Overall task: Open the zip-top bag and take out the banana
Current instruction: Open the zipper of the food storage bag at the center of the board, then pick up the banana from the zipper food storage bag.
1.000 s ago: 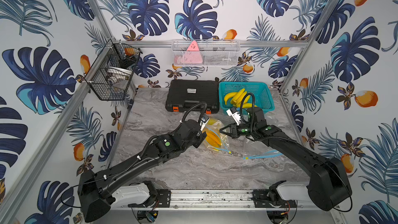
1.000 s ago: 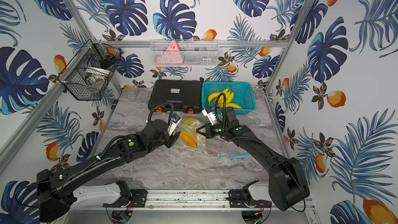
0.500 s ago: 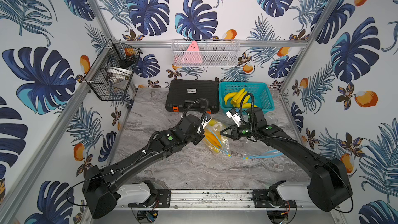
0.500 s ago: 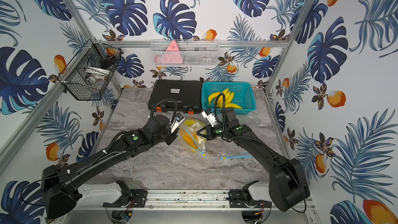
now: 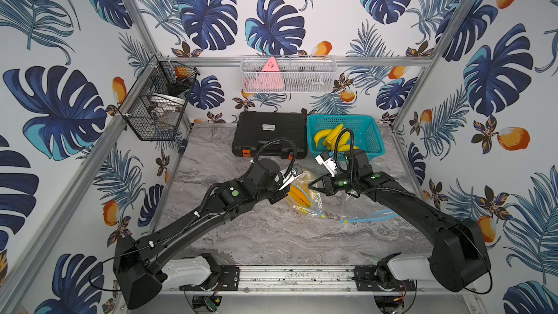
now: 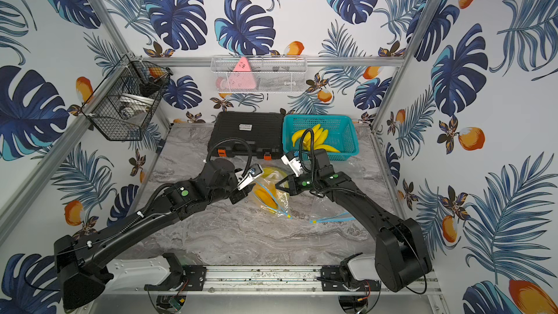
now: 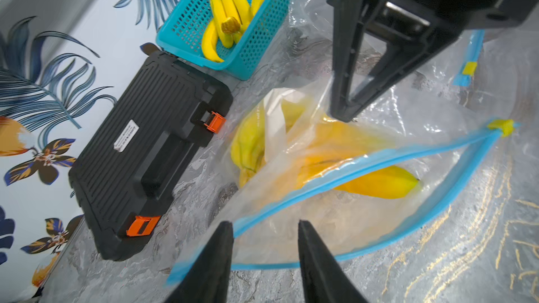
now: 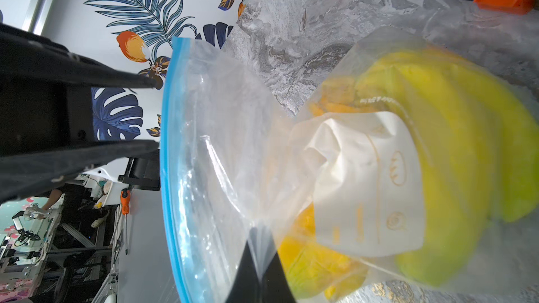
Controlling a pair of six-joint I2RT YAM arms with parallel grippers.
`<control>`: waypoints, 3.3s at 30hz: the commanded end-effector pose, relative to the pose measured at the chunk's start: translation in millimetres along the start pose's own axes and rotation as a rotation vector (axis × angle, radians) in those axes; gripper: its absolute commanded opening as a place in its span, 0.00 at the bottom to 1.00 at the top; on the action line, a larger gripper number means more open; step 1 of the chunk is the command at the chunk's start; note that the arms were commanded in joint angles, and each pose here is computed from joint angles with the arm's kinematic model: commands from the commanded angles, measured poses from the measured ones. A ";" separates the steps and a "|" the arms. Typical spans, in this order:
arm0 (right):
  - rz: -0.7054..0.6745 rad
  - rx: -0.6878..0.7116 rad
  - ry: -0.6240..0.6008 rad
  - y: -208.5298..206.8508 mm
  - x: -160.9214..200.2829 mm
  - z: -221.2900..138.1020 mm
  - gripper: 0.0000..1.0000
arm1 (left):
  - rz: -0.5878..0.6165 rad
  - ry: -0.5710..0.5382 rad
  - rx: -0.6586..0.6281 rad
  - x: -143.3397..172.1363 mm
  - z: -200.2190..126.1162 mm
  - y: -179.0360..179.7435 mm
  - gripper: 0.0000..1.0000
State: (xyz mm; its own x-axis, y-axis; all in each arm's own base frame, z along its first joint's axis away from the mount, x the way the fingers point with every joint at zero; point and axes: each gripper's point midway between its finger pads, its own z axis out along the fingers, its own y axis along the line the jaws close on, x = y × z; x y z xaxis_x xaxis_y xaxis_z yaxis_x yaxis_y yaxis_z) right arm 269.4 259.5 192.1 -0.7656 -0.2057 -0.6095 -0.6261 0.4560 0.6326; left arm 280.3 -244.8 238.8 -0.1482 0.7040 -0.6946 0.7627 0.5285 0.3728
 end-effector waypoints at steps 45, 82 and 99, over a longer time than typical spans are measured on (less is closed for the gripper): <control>-0.079 0.289 -0.196 38.7 32.8 -59.6 0.34 | -0.270 0.083 0.183 12.4 34.2 -48.5 0.00; -0.129 0.316 -0.076 59.3 61.8 -15.2 0.38 | -0.321 0.129 0.226 10.3 48.1 -59.4 0.00; -0.073 0.382 -0.069 22.2 62.6 12.3 0.42 | -0.340 0.074 0.263 2.2 36.4 -64.0 0.00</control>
State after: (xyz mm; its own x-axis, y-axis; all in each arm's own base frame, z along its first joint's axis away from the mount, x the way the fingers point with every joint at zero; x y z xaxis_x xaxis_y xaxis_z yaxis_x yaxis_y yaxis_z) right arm 195.9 267.6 158.8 -0.7090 -0.2397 -0.6632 -0.5923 0.7128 0.3755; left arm 256.5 -290.0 186.1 -0.4566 0.5739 -0.6798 0.7922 0.6100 -0.0171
